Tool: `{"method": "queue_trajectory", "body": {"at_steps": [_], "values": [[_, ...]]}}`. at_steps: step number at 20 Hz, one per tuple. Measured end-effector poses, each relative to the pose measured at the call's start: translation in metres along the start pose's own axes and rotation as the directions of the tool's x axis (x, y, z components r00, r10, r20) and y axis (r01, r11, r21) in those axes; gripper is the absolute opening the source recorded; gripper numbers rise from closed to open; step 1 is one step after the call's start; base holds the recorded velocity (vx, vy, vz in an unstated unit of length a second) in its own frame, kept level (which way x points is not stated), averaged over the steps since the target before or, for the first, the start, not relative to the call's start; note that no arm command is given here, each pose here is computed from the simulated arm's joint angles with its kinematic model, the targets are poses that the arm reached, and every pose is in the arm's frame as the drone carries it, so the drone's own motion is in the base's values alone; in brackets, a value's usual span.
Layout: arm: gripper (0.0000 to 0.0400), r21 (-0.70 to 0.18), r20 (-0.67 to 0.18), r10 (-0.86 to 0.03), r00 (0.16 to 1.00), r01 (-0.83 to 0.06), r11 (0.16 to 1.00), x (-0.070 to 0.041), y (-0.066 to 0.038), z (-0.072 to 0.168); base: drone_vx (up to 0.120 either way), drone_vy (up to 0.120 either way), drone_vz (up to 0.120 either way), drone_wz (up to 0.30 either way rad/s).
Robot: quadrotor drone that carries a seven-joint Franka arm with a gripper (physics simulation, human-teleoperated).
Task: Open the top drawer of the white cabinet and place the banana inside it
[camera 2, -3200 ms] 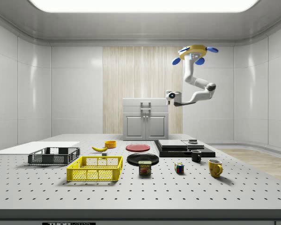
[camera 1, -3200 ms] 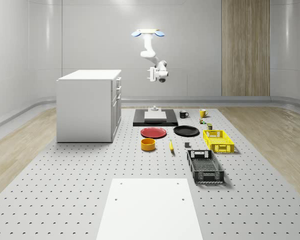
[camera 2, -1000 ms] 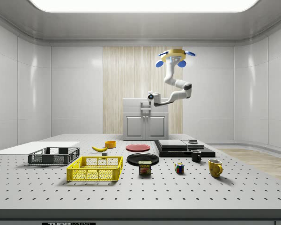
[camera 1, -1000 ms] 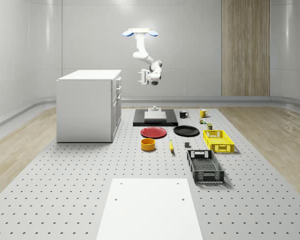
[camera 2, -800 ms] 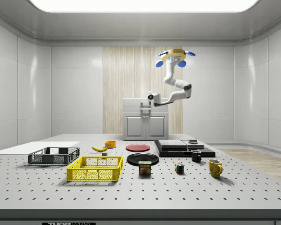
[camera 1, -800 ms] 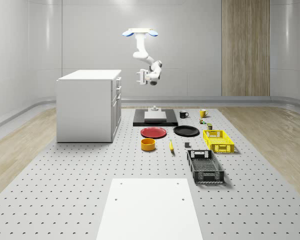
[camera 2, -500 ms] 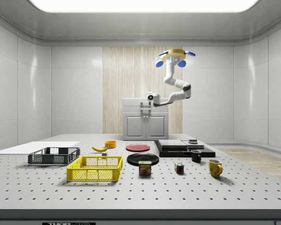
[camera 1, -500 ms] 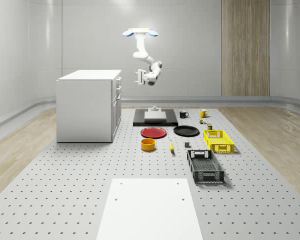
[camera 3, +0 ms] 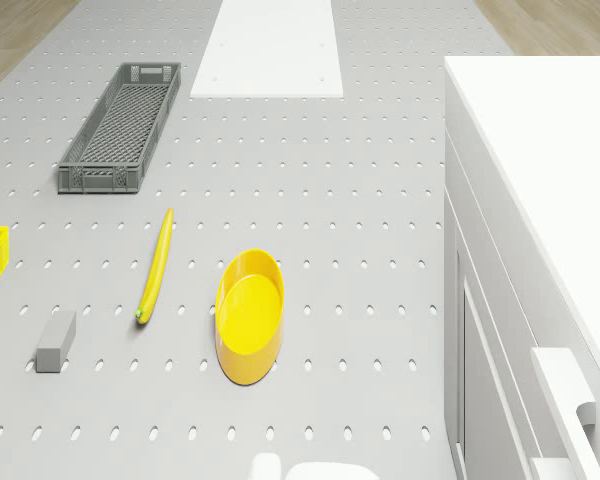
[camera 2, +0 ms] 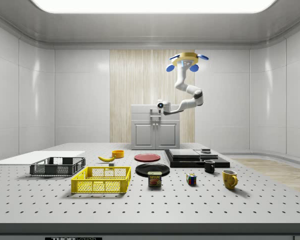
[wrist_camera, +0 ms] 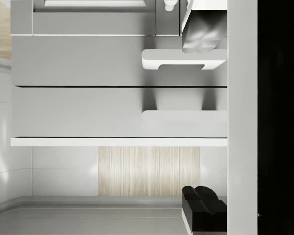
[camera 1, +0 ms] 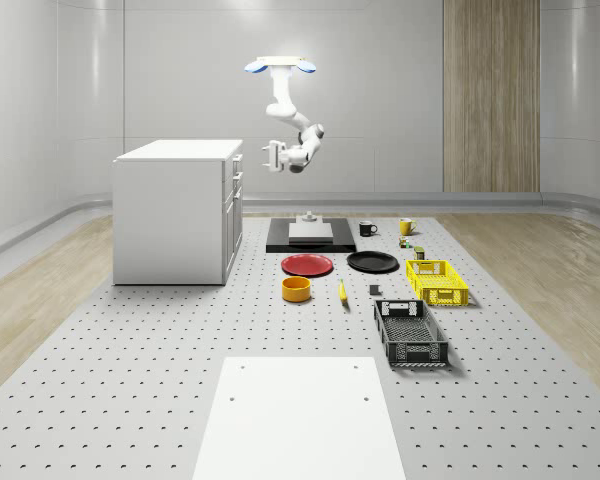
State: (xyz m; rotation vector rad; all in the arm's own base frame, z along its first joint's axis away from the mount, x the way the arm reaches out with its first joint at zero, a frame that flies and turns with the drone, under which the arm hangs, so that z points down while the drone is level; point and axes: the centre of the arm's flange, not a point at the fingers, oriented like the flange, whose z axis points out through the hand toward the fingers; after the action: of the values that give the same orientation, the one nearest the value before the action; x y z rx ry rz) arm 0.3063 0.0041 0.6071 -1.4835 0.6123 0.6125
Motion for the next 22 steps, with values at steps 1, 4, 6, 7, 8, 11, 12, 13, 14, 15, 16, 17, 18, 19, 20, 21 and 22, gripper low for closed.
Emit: {"method": "queue_trajectory", "body": {"at_steps": [1,4,6,7,8,11,12,13,14,15,16,17,18,19,20,21,22], "values": [[0.04,0.0,0.0,0.0,1.0,0.0,1.0,0.0,0.0,0.005,0.0,0.0,0.0,0.0],[0.04,0.0,0.0,0.0,1.0,0.0,1.0,-0.001,-0.001,0.021,0.0,0.0,0.0,0.0],[0.04,0.0,0.0,0.0,1.0,0.0,1.0,0.0,-0.002,0.031,0.0,0.0,0.0,0.0],[0.04,0.0,0.0,0.0,1.0,0.0,1.0,0.001,-0.003,0.036,0.0,0.0,0.0,0.0],[0.04,0.0,0.0,0.0,1.0,0.0,1.0,0.002,-0.005,0.039,0.0,0.0,0.0,0.0],[0.04,0.0,0.0,0.0,1.0,0.0,1.0,0.008,-0.011,0.047,0.0,0.0,0.0,0.0],[0.04,0.0,0.001,0.0,1.0,0.0,1.0,0.01,-0.013,0.049,0.0,0.0,0.0,0.0],[0.04,0.0,0.001,0.0,1.0,0.0,1.0,0.011,-0.014,0.051,0.0,0.0,0.0,0.0],[0.04,0.0,0.001,0.0,1.0,0.0,1.0,0.012,-0.015,0.053,0.0,0.0,0.0,0.0],[0.04,0.0,0.001,0.0,1.0,0.0,1.0,0.013,-0.016,0.056,0.0,0.0,0.0,0.0],[0.04,0.0,0.001,0.0,1.0,0.0,1.0,0.014,-0.017,0.059,0.0,0.0,0.0,0.0],[0.04,0.0,0.001,0.0,1.0,0.0,1.0,0.014,-0.017,0.063,0.0,0.0,0.0,0.0],[0.04,0.0,0.001,0.0,1.0,0.0,1.0,0.015,-0.018,0.067,0.0,0.0,0.0,0.0],[0.04,0.0,0.001,0.0,1.0,0.0,1.0,0.015,-0.018,0.072,0.0,0.0,0.0,0.0],[0.04,0.0,0.001,0.0,1.0,0.0,1.0,0.015,-0.018,0.076,0.0,0.0,0.0,0.0],[0.04,0.0,0.001,0.0,1.0,0.0,1.0,0.015,-0.019,0.081,0.0,0.0,0.0,0.0],[0.04,0.0,0.001,0.0,1.0,0.0,1.0,0.015,-0.019,0.085,0.0,0.0,0.0,0.0]]}}
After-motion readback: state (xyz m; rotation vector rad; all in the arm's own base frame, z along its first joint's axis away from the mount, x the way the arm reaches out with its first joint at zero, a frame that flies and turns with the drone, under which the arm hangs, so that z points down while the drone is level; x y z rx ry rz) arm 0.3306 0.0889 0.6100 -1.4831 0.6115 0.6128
